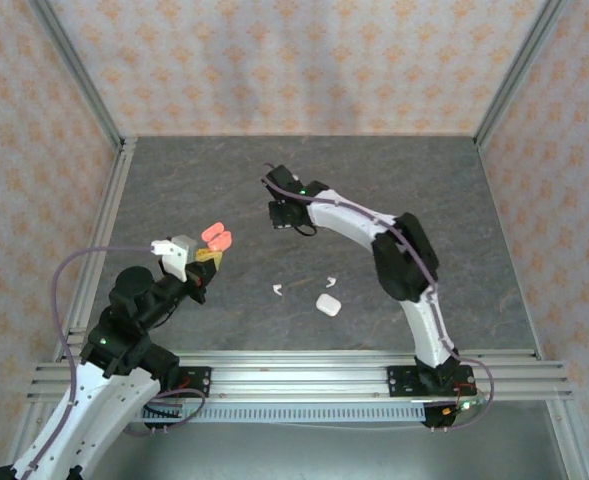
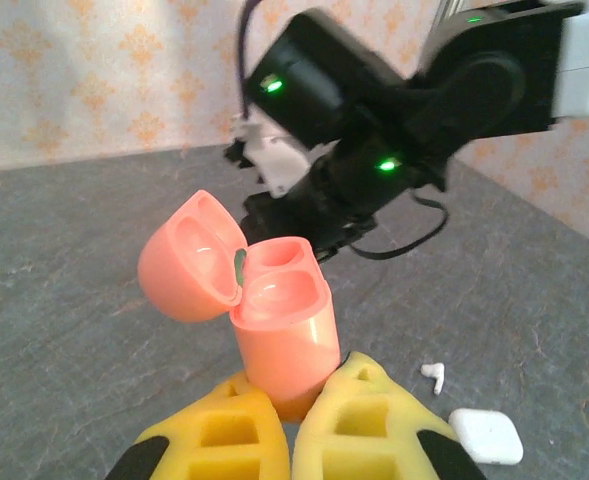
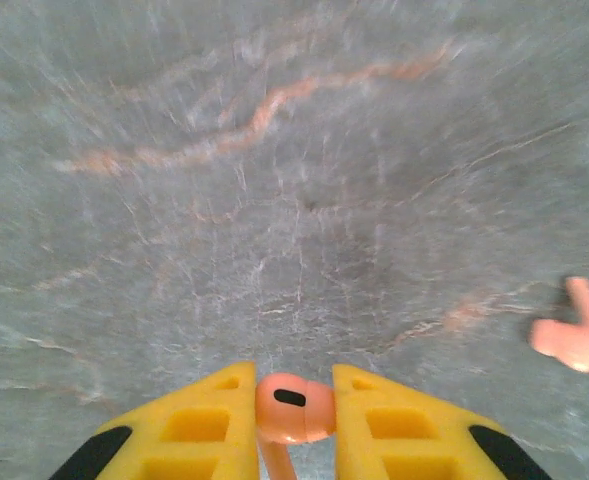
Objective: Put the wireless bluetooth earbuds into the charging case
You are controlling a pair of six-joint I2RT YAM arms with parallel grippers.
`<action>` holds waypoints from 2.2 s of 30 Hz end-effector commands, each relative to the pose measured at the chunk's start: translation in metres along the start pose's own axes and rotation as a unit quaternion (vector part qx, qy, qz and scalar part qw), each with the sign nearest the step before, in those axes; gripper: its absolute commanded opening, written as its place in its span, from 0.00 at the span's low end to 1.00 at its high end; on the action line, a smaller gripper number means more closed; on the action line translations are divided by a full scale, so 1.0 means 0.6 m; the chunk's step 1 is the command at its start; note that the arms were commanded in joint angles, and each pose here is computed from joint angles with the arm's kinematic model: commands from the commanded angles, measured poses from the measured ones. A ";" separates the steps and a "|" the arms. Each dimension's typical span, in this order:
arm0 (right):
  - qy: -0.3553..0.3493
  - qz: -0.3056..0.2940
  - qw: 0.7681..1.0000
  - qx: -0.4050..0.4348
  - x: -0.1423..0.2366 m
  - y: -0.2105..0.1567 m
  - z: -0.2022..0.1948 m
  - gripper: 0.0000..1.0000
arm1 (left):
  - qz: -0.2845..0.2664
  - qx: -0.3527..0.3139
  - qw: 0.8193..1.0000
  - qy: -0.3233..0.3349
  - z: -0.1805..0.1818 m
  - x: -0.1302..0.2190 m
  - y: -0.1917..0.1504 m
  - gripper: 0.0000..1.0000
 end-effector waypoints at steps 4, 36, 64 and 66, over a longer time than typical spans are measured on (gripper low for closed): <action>0.102 -0.192 0.974 -0.062 0.152 0.044 0.006 0.21 | -0.078 0.029 0.996 -0.021 -0.004 -0.014 0.038 0.00; 0.431 -0.368 0.820 -0.081 0.430 -0.005 0.075 0.22 | -0.137 0.000 0.990 -0.024 -0.029 -0.116 0.129 0.00; 0.416 -0.341 0.841 -0.059 0.374 -0.022 0.102 0.21 | -0.129 -0.005 0.992 -0.003 -0.034 -0.141 0.146 0.00; 0.419 -0.342 0.839 -0.060 0.377 -0.021 0.103 0.21 | -0.128 -0.006 0.992 -0.003 -0.035 -0.142 0.146 0.00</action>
Point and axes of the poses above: each hand's point on the last joint's axis, 136 mm out from that joint toward the fingers, its own x axis back along the fingers, its own z axis along the line the jaws close on, y = z × x, the point moved 8 cm from there along x, back along the fingers, and after that the axes turned 8 degrees about -x, right-handed, at the moved point
